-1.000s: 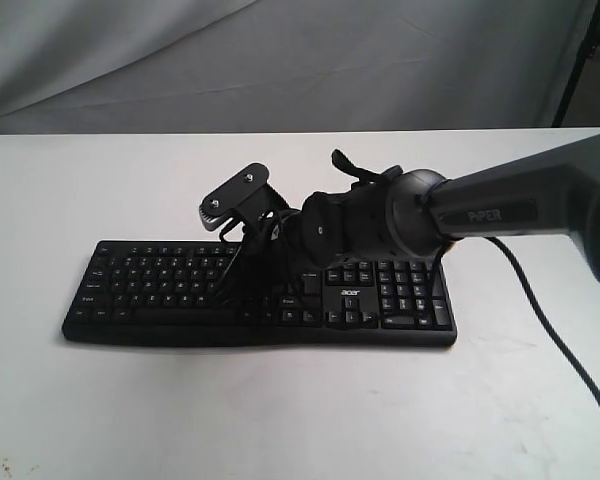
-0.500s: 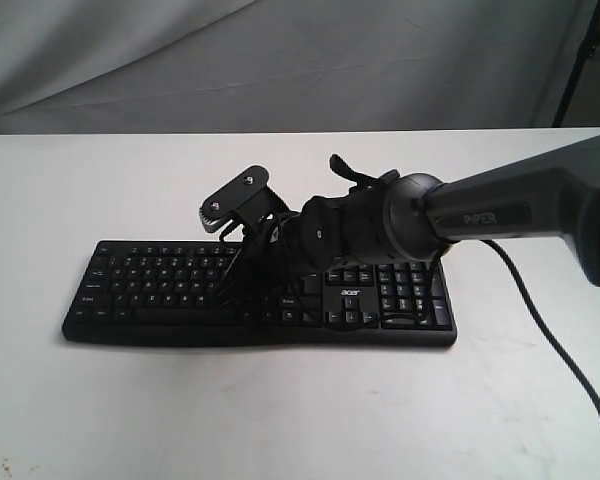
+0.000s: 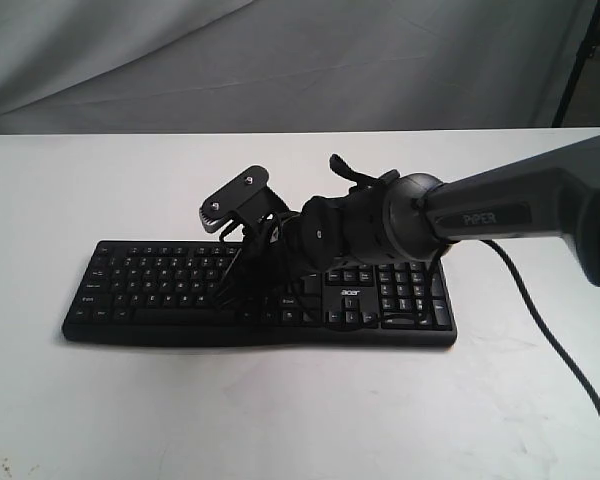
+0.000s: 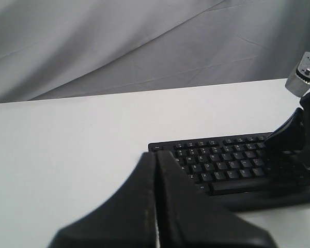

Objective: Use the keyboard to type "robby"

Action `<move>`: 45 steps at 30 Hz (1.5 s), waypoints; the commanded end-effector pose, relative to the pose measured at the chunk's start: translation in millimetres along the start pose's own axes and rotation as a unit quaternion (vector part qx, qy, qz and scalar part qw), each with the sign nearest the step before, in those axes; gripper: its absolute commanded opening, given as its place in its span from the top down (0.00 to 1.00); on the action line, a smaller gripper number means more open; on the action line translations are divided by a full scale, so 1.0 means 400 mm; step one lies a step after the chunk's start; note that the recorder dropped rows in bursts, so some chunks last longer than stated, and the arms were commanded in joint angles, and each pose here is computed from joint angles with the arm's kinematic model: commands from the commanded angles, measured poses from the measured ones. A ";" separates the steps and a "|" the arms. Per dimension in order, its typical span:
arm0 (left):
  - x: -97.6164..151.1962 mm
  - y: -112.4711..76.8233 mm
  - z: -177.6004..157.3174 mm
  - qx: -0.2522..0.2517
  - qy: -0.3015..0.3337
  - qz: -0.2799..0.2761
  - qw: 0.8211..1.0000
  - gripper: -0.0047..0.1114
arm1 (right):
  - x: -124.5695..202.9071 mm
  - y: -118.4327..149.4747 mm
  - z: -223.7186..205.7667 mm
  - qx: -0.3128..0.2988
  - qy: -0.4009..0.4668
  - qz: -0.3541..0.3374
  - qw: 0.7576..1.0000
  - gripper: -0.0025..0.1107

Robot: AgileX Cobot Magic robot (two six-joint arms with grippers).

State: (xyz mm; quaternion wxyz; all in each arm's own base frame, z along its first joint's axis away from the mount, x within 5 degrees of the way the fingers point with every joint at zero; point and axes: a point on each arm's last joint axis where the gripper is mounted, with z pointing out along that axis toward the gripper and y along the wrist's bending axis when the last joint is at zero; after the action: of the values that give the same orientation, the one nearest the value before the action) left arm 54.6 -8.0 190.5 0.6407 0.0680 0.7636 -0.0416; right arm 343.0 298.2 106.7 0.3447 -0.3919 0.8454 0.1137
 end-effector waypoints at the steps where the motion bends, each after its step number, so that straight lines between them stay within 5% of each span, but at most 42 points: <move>1: 0.001 -0.001 0.000 0.003 -0.003 0.001 1.000 0.96 | -0.014 -0.004 -0.011 0.006 -0.014 -0.007 1.000 0.98; 8: 0.001 -0.001 0.000 0.003 -0.003 0.001 1.000 0.96 | -0.105 0.001 -0.105 -0.023 -0.021 -0.018 0.999 0.98; 13: 0.001 -0.001 0.000 0.003 -0.003 0.001 1.000 0.96 | -0.151 0.063 -0.118 -0.056 -0.021 -0.041 0.997 0.98; 21: 0.001 -0.001 0.000 0.003 -0.003 0.001 1.000 0.96 | -0.110 0.164 -0.044 -0.076 -0.009 -0.068 0.995 0.98; 45: 0.001 -0.001 0.000 0.003 -0.003 0.001 1.000 0.96 | -0.073 0.158 0.020 -0.057 -0.013 -0.073 0.996 0.98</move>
State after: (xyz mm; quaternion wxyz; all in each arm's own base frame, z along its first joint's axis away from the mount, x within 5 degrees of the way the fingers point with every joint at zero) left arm 54.6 -8.0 190.5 0.6407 0.0680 0.7636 -0.0416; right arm 310.7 361.2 113.0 0.3281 -0.4693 0.8070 0.1445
